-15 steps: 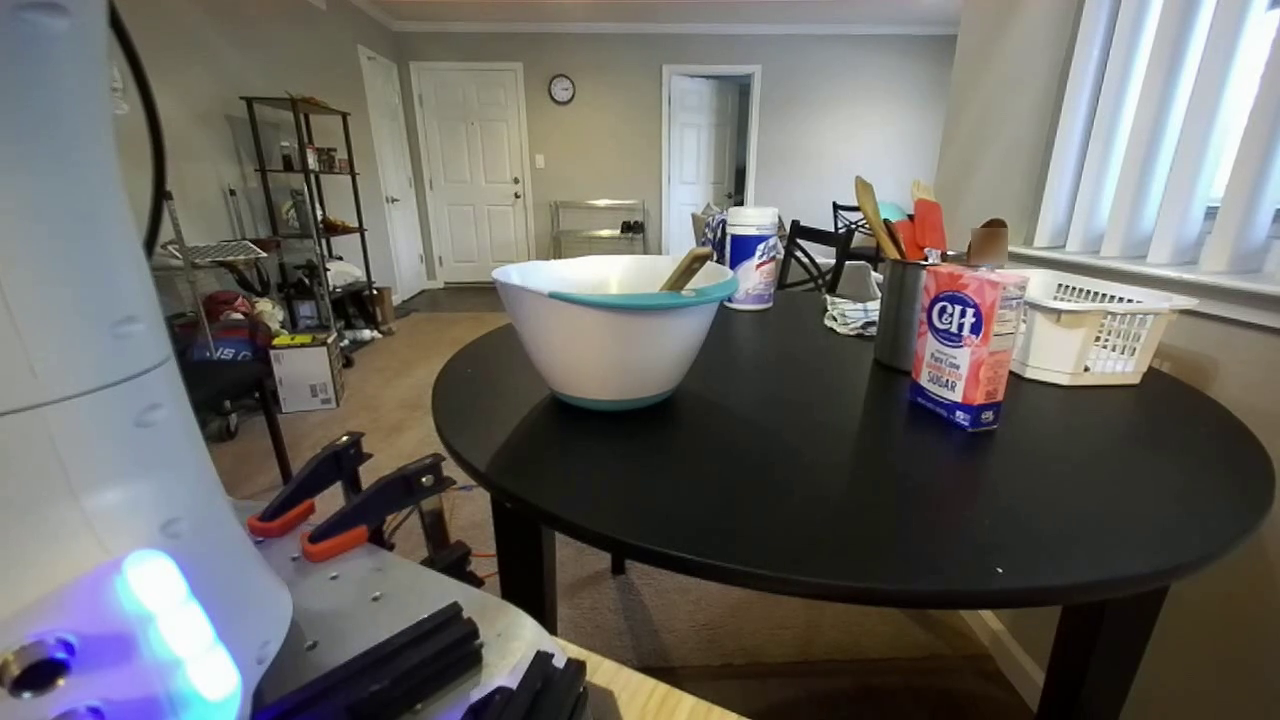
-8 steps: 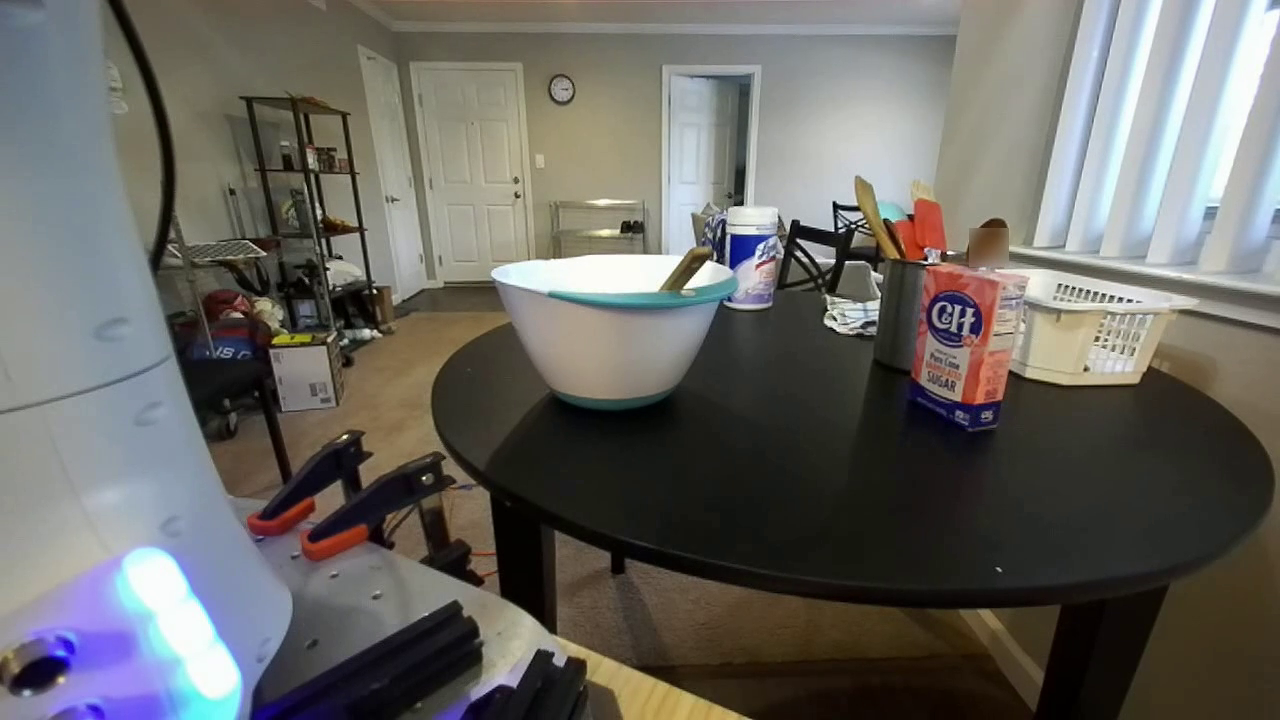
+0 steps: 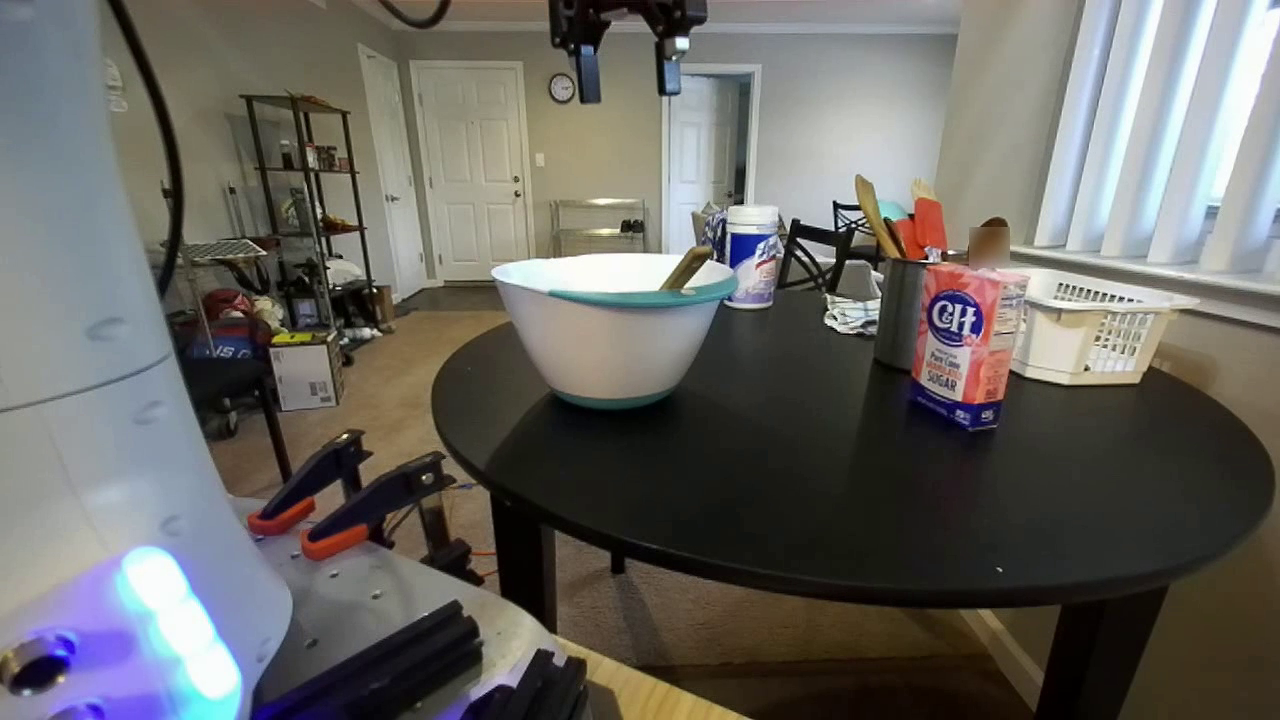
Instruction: Use the wooden spoon to stir in the white bowl
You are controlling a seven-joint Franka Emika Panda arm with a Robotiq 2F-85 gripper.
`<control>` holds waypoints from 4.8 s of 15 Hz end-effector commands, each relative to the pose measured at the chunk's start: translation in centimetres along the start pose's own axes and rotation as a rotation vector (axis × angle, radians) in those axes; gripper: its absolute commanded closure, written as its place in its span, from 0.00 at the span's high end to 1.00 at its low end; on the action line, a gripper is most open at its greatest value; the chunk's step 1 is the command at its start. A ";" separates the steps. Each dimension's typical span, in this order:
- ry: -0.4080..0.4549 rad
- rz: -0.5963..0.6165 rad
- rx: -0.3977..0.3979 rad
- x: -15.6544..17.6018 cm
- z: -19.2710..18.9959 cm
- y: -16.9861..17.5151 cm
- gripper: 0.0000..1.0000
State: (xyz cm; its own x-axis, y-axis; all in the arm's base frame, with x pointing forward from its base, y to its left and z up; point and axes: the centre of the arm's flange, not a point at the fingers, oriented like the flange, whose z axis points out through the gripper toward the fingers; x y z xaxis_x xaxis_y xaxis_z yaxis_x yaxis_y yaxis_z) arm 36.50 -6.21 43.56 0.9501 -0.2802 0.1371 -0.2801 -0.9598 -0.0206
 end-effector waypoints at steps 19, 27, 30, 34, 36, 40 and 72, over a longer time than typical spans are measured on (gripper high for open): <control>-0.122 0.254 0.114 3.7 3.8 6.5 1.00; -0.191 0.380 0.297 4.7 8.0 8.9 1.00; -0.226 0.440 0.379 3.9 11.0 10.8 1.00; -0.248 0.470 0.421 3.8 12.9 12.3 1.00; -0.250 0.473 0.430 3.8 13.2 12.7 1.00; -0.251 0.487 0.408 3.5 12.9 12.5 1.00; -0.224 0.513 0.513 4.2 14.1 13.3 1.00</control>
State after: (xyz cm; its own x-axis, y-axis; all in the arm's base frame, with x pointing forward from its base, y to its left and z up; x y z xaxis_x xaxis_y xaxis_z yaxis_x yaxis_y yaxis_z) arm 38.34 -19.74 30.72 0.7301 -0.6468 -0.2205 -0.6656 -0.6003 -0.4434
